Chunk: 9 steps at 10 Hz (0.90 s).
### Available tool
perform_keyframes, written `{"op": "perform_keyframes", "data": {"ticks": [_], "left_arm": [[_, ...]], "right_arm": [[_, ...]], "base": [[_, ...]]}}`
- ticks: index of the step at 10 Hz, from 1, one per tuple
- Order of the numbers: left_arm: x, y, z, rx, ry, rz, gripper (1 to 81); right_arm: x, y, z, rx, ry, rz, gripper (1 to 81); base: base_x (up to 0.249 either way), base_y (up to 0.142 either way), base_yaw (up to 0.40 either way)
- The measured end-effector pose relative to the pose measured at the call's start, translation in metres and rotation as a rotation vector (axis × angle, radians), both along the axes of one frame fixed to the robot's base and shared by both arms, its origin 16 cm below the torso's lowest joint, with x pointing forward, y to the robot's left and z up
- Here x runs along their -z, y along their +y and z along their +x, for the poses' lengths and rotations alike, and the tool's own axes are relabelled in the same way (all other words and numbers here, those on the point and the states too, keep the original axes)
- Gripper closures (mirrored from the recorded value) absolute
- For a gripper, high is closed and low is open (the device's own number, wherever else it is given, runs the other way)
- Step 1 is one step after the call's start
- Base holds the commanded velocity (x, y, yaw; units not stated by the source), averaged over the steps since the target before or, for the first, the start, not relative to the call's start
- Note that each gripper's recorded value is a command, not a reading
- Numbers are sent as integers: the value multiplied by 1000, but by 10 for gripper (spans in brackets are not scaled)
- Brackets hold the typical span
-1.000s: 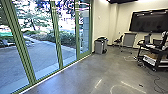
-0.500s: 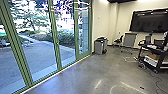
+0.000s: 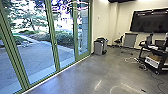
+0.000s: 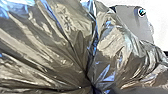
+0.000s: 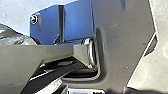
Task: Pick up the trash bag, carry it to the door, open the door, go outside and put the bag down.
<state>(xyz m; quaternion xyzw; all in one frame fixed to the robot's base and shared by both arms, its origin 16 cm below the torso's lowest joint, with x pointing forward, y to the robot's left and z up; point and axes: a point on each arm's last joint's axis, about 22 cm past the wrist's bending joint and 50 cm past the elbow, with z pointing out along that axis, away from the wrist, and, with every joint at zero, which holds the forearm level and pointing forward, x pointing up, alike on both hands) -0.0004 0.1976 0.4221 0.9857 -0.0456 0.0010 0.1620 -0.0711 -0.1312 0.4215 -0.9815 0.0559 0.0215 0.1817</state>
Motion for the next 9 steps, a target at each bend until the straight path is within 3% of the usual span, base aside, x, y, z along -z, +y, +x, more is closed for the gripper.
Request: {"op": "perform_keyframes", "data": {"ticks": [5, 9], "left_arm": [[0, -4, 0, 0, 0, -4, 811], [0, -8, -1, 0, 0, -9, 811]], "right_arm": [[0, 0, 0, -1, 1, 0, 10], [0, -3, -1, -6, 0, -4, 10]], "base": [[157, -69, 0], [158, 0, 0]]}}
